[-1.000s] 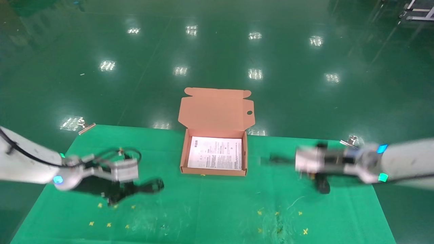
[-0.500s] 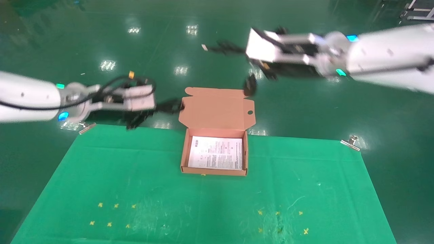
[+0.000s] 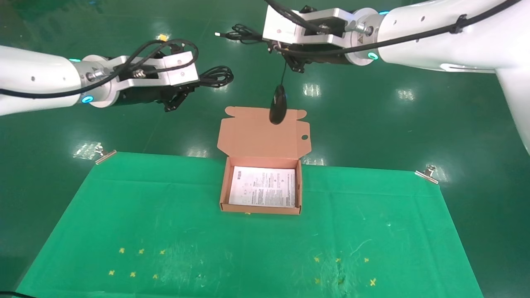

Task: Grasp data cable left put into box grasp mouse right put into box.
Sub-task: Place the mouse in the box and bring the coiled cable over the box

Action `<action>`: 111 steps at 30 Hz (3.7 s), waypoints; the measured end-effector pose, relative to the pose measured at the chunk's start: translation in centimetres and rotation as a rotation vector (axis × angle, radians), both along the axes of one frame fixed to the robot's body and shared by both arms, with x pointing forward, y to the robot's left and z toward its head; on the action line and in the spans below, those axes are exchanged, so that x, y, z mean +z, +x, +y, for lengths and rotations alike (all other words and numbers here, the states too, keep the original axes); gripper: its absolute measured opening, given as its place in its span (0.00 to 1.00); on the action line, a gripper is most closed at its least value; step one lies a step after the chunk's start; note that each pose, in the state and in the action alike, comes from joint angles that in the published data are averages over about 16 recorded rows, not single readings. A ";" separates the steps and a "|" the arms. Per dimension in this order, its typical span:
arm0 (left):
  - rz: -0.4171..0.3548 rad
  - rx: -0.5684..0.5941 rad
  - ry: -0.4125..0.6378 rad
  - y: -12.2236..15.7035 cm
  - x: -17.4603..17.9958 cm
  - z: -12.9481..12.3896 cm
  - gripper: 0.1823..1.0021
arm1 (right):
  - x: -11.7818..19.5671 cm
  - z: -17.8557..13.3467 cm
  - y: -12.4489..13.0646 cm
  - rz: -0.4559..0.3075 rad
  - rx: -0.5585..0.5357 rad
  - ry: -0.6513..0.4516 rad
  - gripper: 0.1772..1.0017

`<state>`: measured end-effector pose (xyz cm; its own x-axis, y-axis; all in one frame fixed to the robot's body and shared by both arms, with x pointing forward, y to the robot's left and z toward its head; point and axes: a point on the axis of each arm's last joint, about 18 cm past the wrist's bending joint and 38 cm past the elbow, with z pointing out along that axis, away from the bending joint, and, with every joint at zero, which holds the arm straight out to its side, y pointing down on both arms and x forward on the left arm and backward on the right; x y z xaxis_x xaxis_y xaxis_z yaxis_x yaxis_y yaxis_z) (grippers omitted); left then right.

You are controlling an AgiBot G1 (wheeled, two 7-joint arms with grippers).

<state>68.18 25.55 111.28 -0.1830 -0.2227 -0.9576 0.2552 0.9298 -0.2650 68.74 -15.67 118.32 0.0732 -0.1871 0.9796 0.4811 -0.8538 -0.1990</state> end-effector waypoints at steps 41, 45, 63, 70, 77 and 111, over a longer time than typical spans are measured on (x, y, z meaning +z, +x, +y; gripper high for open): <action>0.095 0.284 0.010 -1.1 -3.4 6.4 0.10 | -16.8 6.6 5.1 0.323 0.048 0.075 0.04; 0.094 0.284 0.010 -1.1 -3.4 6.4 0.10 | -18.7 6.0 5.9 0.374 0.018 0.135 0.04; 0.108 0.244 0.017 -0.4 -4.5 4.9 0.10 | -21.1 3.5 6.9 0.455 -0.050 0.216 0.06; 0.128 0.156 0.029 1.6 -6.6 1.6 0.10 | -20.6 1.7 6.6 0.448 -0.063 0.208 0.13; 0.133 0.036 0.038 4.2 -9.7 -3.1 0.10 | -18.7 -2.3 6.2 0.411 -0.102 0.213 0.25; 0.096 -0.197 0.133 8.1 -17.0 -13.3 0.13 | -13.7 -13.1 -0.1 0.293 -0.191 0.207 0.97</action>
<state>76.28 12.29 94.30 -0.3022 -0.0470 -0.9521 0.4148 0.8928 -0.1757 68.59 -28.78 104.60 0.2885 -0.4152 0.8628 0.2154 -0.8498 -0.4810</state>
